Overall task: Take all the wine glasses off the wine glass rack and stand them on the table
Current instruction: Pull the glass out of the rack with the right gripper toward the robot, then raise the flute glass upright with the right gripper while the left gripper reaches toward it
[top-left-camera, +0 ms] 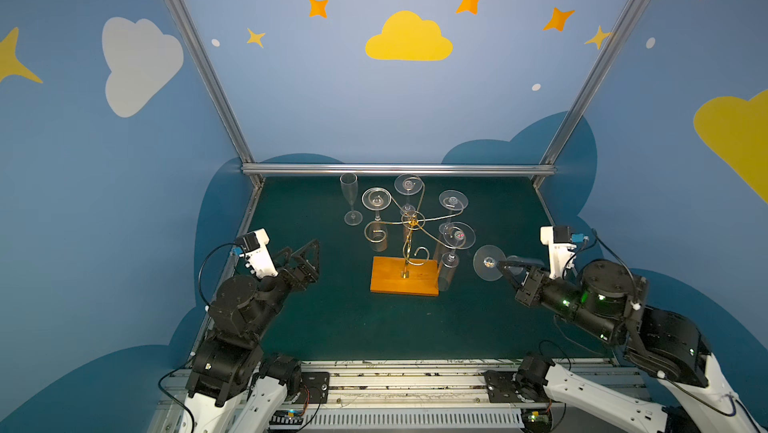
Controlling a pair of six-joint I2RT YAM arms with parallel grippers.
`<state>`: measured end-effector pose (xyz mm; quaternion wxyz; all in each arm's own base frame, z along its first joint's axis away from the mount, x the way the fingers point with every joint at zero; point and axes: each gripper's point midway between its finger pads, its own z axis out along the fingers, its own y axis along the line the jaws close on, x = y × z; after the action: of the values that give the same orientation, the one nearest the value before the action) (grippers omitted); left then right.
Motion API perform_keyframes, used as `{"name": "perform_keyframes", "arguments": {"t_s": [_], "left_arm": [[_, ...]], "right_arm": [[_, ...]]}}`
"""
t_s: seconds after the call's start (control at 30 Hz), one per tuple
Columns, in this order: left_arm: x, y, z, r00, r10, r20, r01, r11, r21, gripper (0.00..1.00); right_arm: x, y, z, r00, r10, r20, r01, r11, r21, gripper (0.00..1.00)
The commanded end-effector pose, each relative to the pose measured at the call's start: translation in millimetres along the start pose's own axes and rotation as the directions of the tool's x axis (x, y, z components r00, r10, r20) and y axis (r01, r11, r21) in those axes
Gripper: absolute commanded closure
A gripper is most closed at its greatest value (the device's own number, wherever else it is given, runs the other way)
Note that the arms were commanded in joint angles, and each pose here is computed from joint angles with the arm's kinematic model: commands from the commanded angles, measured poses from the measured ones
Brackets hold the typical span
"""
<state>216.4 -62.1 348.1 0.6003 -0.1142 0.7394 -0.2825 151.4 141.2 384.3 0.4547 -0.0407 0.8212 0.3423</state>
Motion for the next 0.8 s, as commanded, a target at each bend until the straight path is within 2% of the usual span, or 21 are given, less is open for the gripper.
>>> {"name": "perform_keyframes", "arguments": {"t_s": [0.0, 0.07, 0.13, 0.2, 0.33, 0.37, 0.47, 0.6, 0.77], "left_arm": [[-13.1, -17.0, -3.8, 1.0, 0.005, 0.017, -0.006, 0.998, 0.059, 0.07], [-18.7, -25.8, -5.1, 1.0, 0.009, 0.022, -0.011, 0.996, 0.092, 0.08], [-24.3, -37.0, -6.7, 1.0, 0.016, 0.021, -0.018, 0.991, 0.132, 0.08], [-28.0, -49.6, -6.2, 0.999, 0.039, 0.004, -0.039, 0.983, 0.178, 0.08], [-28.2, -78.0, -4.0, 0.992, 0.11, -0.055, -0.089, 0.951, 0.296, 0.11], [-28.1, -87.6, -4.6, 0.989, 0.126, -0.073, -0.094, 0.936, 0.339, 0.11], [-29.3, -112.5, -5.2, 0.98, 0.156, -0.119, -0.088, 0.89, 0.447, 0.12], [-32.8, -138.6, -6.7, 0.969, 0.192, -0.153, -0.076, 0.828, 0.555, 0.13], [-29.6, -161.5, -6.7, 0.952, 0.232, -0.197, -0.05, 0.757, 0.652, 0.18]], "right_arm": [[-32.6, 8.4, -11.0, 0.948, -0.304, 0.097, 0.302, 0.953, 0.035, 1.0], [-42.6, 20.6, -11.5, 0.902, -0.414, 0.126, 0.415, 0.91, 0.018, 1.0], [-46.9, 35.0, -9.4, 0.835, -0.529, 0.151, 0.537, 0.843, -0.013, 1.0], [-44.6, 53.7, -7.6, 0.743, -0.642, 0.187, 0.663, 0.745, -0.077, 1.0], [-37.7, 80.4, -2.0, 0.573, -0.775, 0.266, 0.819, 0.554, -0.149, 1.0], [-34.6, 86.3, 0.0, 0.509, -0.812, 0.287, 0.861, 0.483, -0.159, 1.0], [-22.8, 101.8, 4.5, 0.38, -0.858, 0.345, 0.923, 0.326, -0.207, 1.0], [-13.3, 122.8, 5.8, 0.269, -0.845, 0.461, 0.956, 0.178, -0.231, 1.0], [-9.7, 138.6, 7.1, 0.115, -0.814, 0.569, 0.985, 0.02, -0.17, 1.0]]}}
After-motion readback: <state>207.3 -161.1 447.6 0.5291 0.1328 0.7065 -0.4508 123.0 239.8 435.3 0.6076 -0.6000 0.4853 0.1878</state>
